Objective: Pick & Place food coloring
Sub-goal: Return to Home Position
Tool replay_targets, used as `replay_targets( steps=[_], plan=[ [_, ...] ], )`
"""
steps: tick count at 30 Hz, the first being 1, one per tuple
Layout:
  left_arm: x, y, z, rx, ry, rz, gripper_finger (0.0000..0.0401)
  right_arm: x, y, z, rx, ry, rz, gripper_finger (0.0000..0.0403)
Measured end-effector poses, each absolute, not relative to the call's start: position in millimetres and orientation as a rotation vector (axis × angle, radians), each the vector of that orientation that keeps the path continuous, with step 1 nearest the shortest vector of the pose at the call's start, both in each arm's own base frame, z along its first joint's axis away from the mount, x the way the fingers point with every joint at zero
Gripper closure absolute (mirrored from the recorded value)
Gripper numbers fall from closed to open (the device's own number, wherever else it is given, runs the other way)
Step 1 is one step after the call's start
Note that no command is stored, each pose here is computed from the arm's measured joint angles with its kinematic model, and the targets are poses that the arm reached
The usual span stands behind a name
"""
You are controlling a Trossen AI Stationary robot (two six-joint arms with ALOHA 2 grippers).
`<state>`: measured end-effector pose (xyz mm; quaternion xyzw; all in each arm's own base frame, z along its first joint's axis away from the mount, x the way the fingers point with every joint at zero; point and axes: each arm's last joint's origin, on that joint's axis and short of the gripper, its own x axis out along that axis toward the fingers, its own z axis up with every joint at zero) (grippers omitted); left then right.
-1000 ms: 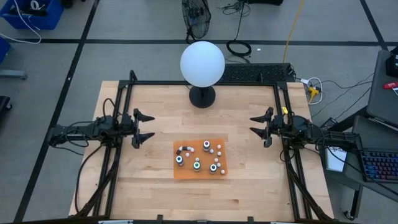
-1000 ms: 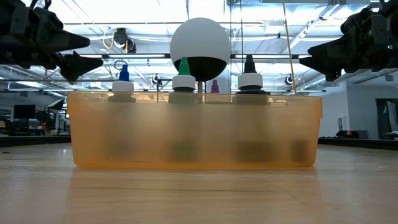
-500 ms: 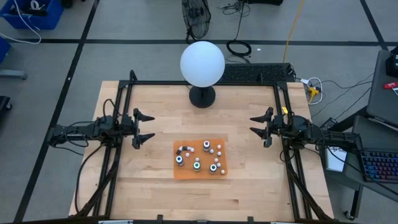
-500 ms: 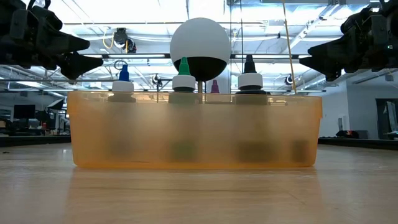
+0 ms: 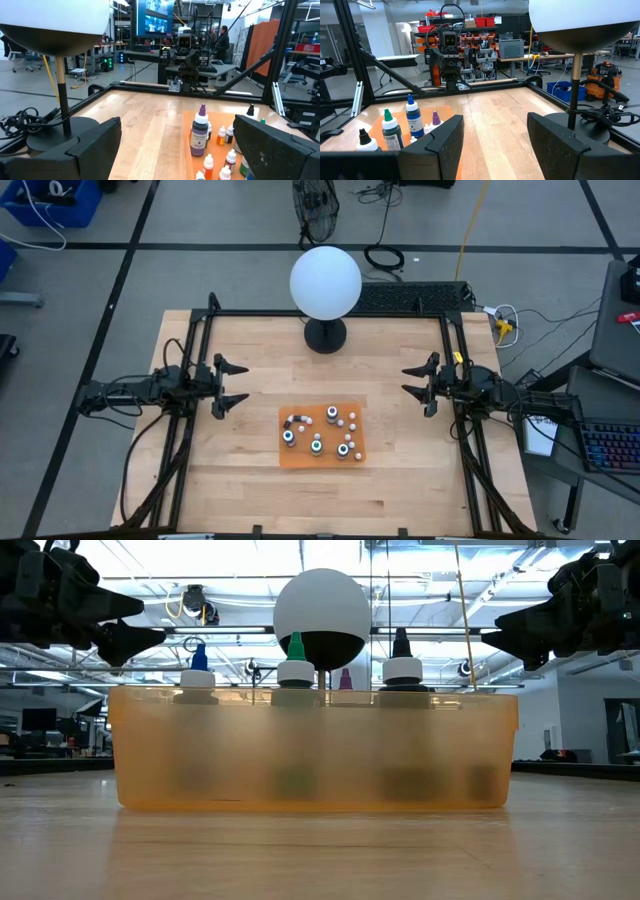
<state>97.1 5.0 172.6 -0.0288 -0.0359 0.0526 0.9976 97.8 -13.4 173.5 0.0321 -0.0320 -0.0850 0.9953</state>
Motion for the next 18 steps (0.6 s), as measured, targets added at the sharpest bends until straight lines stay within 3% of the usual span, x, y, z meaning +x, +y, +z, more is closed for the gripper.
replay_targets(
  steps=[18],
  plan=[
    [97.0, 5.0, 173.2, -0.059, -0.077, 0.105, 0.0022, 97.8, -13.4, 173.5, 0.064, -0.065, -0.17, 0.0195]
  ],
)
